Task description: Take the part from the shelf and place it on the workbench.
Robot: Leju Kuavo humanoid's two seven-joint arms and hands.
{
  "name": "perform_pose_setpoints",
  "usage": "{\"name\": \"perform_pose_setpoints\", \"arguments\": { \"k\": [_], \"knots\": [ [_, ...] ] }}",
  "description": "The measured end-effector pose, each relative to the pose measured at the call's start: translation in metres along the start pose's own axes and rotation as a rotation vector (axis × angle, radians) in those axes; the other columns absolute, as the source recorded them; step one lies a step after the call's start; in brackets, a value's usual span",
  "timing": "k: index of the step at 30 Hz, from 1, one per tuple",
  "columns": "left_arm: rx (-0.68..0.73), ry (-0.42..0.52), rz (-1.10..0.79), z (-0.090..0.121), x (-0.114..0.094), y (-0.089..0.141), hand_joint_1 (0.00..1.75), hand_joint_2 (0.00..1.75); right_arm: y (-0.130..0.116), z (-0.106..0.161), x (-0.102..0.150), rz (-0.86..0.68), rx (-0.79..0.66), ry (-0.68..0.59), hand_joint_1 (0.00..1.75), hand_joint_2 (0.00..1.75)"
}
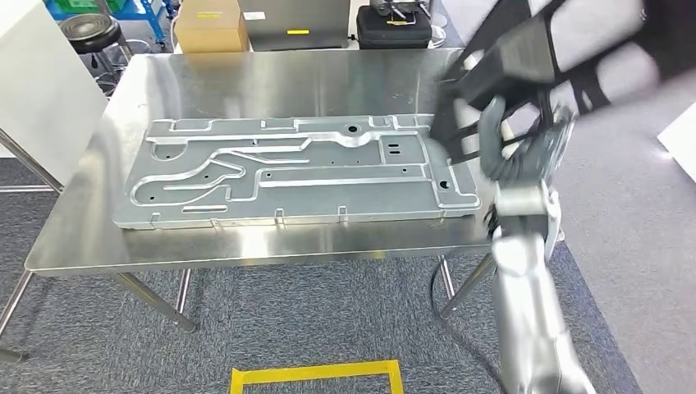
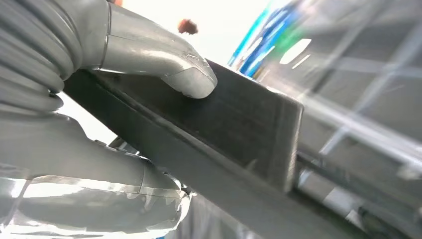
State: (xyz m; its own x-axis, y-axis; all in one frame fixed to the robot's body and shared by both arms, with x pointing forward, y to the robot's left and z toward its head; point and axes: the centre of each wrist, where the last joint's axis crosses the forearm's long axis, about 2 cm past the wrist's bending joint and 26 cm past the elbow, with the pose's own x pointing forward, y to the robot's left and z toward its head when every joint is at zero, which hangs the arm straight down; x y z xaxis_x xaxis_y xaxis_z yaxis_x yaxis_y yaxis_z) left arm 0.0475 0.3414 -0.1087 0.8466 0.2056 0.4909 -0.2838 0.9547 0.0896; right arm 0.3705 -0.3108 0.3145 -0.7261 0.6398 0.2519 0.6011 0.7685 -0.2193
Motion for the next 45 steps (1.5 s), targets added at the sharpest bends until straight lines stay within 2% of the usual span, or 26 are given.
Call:
{"name": "perform_pose_setpoints", "arguments": {
  "k": [3,6,9,11,14,19,23,29,33,39,43,45],
  "knots": [
    [-0.009,-0.005,-0.016,0.000,0.000,0.000,0.00,1.75,0.000,-0.021,-0.038,0.317,0.035,0.055,1.75,1.75],
    [-0.012,-0.010,-0.031,-0.001,0.001,0.001,0.00,1.75,0.004,-0.030,-0.062,0.548,0.143,0.090,1.75,1.75],
    [-0.018,-0.019,-0.040,-0.001,0.002,0.002,0.00,1.75,0.024,-0.038,-0.073,0.757,0.346,0.097,1.75,1.75],
    [-0.024,-0.029,-0.044,-0.001,0.002,0.002,0.00,1.75,0.044,-0.033,-0.076,0.840,0.508,0.066,1.75,1.75],
    [-0.032,-0.052,-0.054,-0.001,0.003,0.003,0.00,1.75,0.077,-0.016,-0.072,0.873,0.751,0.009,1.75,1.75],
    [-0.040,-0.084,-0.072,-0.004,0.009,0.002,0.00,1.75,0.122,0.022,-0.056,0.803,1.077,-0.079,1.75,1.75],
    [-0.037,-0.093,-0.069,-0.004,0.010,0.002,0.00,1.75,0.140,0.053,-0.044,0.739,1.207,-0.114,1.75,1.75],
    [-0.023,-0.092,-0.064,-0.003,0.006,0.003,0.00,1.75,0.147,0.091,-0.037,0.690,1.316,-0.078,1.75,1.75],
    [-0.024,-0.095,-0.069,-0.003,0.006,0.003,0.00,1.75,0.146,0.100,-0.037,0.672,1.323,-0.047,0.00,0.00],
    [-0.021,-0.096,-0.085,-0.002,0.006,0.003,0.00,1.75,0.143,0.112,-0.038,0.658,1.327,-0.029,0.00,0.00],
    [-0.012,-0.094,-0.090,-0.002,0.004,0.005,0.00,0.00,0.141,0.120,-0.038,0.638,1.304,-0.021,0.00,0.00],
    [-0.006,-0.096,-0.092,-0.002,0.004,0.005,0.00,0.00,0.140,0.122,-0.037,0.612,1.261,-0.024,0.00,0.00]
  ]
}}
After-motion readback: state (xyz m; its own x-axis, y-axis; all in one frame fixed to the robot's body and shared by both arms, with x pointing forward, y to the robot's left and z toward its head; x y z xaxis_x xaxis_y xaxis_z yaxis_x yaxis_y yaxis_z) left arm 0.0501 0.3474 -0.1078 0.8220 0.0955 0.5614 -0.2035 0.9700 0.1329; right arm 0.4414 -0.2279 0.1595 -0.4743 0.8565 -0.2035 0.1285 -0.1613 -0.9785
